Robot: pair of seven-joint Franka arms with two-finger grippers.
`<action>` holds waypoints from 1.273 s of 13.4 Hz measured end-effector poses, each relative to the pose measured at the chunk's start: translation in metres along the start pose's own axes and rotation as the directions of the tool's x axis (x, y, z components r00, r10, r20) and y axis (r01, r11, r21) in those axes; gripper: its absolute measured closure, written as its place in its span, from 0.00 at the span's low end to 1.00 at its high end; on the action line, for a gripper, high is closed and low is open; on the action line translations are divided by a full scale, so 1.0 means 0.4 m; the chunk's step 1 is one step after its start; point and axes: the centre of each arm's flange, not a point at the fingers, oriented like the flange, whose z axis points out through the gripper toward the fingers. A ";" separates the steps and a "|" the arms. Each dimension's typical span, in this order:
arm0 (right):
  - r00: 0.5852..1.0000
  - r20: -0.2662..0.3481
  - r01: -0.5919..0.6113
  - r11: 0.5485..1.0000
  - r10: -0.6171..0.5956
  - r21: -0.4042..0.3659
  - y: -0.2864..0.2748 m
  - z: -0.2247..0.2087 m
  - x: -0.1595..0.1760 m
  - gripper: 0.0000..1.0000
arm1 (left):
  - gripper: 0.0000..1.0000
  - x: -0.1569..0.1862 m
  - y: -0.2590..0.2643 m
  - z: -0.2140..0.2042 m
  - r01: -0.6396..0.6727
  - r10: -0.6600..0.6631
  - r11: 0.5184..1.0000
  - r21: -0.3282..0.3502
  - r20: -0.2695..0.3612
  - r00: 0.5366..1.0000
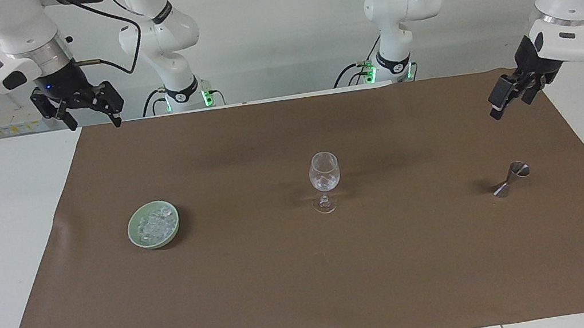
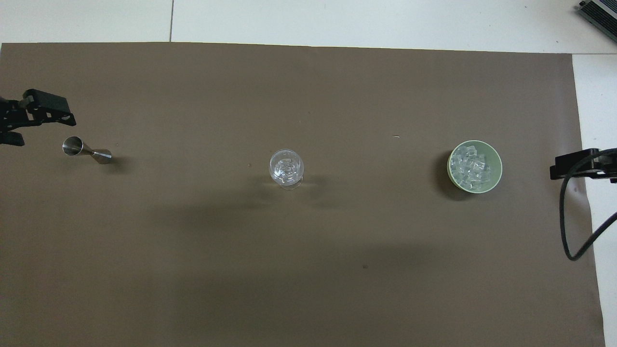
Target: Pour wine and add ice with both arms
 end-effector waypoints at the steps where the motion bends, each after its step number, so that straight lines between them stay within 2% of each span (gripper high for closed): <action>1: 1.000 0.000 0.000 1.000 0.000 0.000 0.000 0.000 0.000 0.00 | 0.00 0.000 -0.001 -0.008 0.000 -0.001 1.000 -0.002 -0.006 1.000; 10: 1.000 0.000 -0.001 1.000 0.001 0.000 0.001 -0.001 -0.001 0.00 | 0.00 -0.013 0.009 -0.034 -0.015 0.015 1.000 -0.012 -0.023 1.000; 13: 1.000 0.000 -0.001 1.000 0.001 0.000 0.002 0.000 -0.001 0.00 | 0.00 -0.032 0.009 -0.081 -0.026 0.025 0.999 -0.026 -0.051 0.998; 15: 1.000 0.001 -0.002 1.000 0.002 0.000 0.003 0.001 -0.001 0.00 | 0.00 -0.045 0.005 -0.111 -0.070 0.068 0.997 -0.032 -0.070 0.995; 17: 1.000 0.001 -0.003 1.000 0.003 0.000 0.004 0.001 -0.002 0.00 | 0.00 -0.046 -0.003 -0.113 -0.175 0.173 0.984 -0.024 -0.073 0.982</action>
